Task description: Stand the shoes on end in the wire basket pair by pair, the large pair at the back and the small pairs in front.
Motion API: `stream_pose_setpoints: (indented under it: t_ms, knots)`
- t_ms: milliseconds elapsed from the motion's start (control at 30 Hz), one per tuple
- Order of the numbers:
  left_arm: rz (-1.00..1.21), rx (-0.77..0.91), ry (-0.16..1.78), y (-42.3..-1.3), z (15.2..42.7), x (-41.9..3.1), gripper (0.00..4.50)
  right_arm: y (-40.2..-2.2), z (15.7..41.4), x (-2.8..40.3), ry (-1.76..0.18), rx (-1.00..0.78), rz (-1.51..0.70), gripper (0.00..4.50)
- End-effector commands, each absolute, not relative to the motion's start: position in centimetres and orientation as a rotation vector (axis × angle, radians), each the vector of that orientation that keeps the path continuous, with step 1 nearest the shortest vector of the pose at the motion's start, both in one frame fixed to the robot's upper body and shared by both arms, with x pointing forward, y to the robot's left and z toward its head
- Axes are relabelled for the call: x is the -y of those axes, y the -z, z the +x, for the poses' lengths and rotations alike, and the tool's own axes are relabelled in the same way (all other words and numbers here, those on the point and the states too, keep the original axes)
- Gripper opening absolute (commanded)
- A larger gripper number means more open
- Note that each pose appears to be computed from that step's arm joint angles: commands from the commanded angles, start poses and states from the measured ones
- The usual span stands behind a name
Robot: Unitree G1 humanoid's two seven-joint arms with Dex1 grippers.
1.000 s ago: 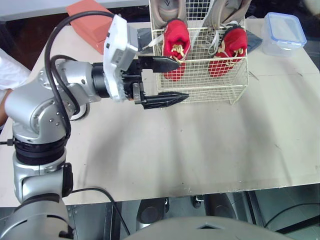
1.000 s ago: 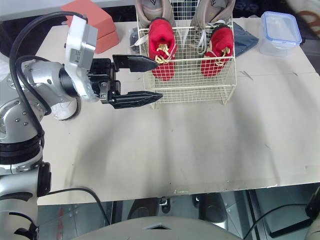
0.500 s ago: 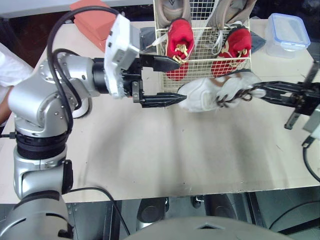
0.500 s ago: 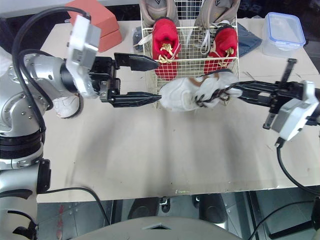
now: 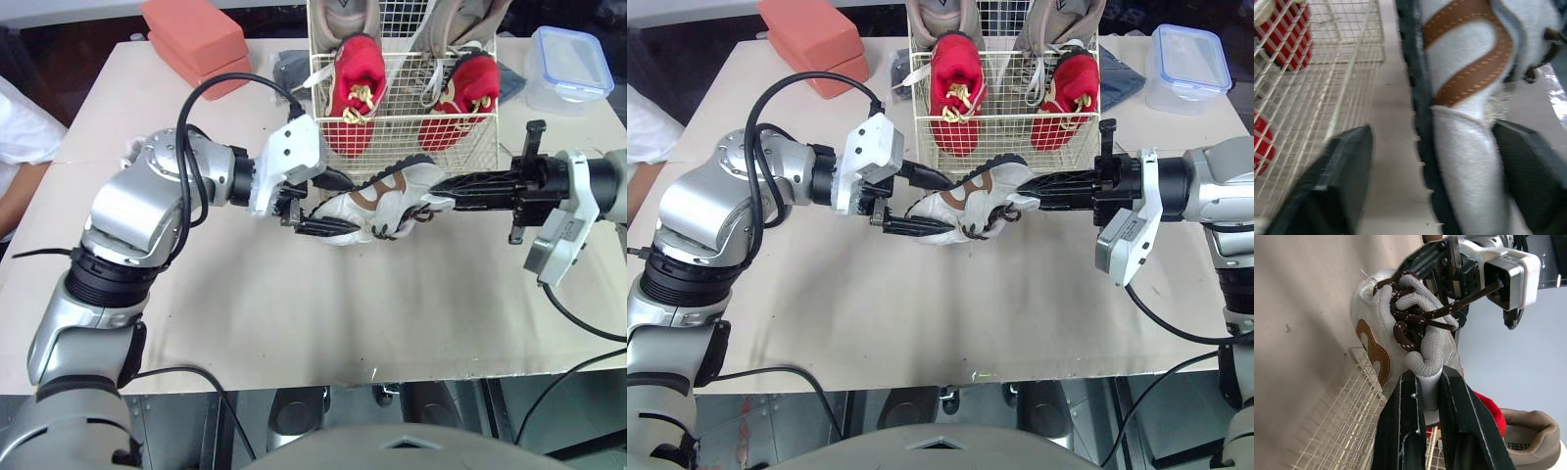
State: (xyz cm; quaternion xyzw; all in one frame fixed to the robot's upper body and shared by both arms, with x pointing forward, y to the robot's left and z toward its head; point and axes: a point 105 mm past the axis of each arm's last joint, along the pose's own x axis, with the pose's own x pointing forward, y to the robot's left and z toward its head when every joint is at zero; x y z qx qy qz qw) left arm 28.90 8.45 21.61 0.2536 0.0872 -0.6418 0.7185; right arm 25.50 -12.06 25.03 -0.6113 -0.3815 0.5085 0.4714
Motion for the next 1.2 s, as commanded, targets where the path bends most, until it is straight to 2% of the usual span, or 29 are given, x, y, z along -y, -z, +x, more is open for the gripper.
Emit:
stream_pose_setpoints:
  t_ms: [33, 167, 200, 300, 433, 500, 600, 733, 900, 1133, 1200]
  knots:
    - [0.584, -0.199, 1.460, -21.8, 28.6, -8.5, 2.49, -26.3, 24.6, 11.8, -1.209, 1.050, -1.521, 0.00]
    - [0.555, -0.205, 1.496, -21.7, 28.1, -8.1, 0.70, -26.4, 24.6, 11.8, -1.190, 1.062, -1.528, 0.00]
    - [0.536, -0.197, 1.500, -21.8, 28.1, -8.0, 0.47, -26.6, 24.6, 11.8, -1.176, 1.060, -1.512, 0.35]
    - [0.497, -0.173, 1.490, -22.0, 28.1, -7.9, 0.47, -27.1, 24.8, 12.0, -1.154, 1.032, -1.422, 1.69]
    - [0.328, -0.096, 1.417, -22.8, 28.0, -8.9, 0.47, -25.9, 25.9, 12.7, -1.182, 0.587, -0.849, 3.52]
    - [0.283, -0.066, 1.364, -22.9, 28.0, -9.4, 0.47, -24.9, 25.5, 12.7, -1.194, 0.438, -0.699, 4.49]
    - [0.221, 0.001, 1.272, -23.3, 28.8, -9.5, 0.47, -23.4, 25.0, 12.7, -1.194, 0.241, -0.517, 4.49]
    - [0.187, 0.026, 1.219, -22.2, 29.3, -8.6, 0.47, -22.3, 24.1, 11.8, -1.202, 0.068, -0.197, 4.49]
    - [0.160, 0.053, 1.193, -21.5, 29.6, -7.5, 0.47, -23.5, 24.9, 10.5, -1.127, 0.062, 0.143, 4.49]
    - [0.171, 0.052, 1.205, -21.1, 29.2, -7.1, 0.47, -24.7, 26.7, 9.3, -1.011, 0.070, 0.348, 4.49]
    - [0.181, 0.054, 1.213, -21.0, 29.0, -7.1, 0.47, -24.6, 27.4, 9.1, -0.966, 0.074, 0.366, 3.96]
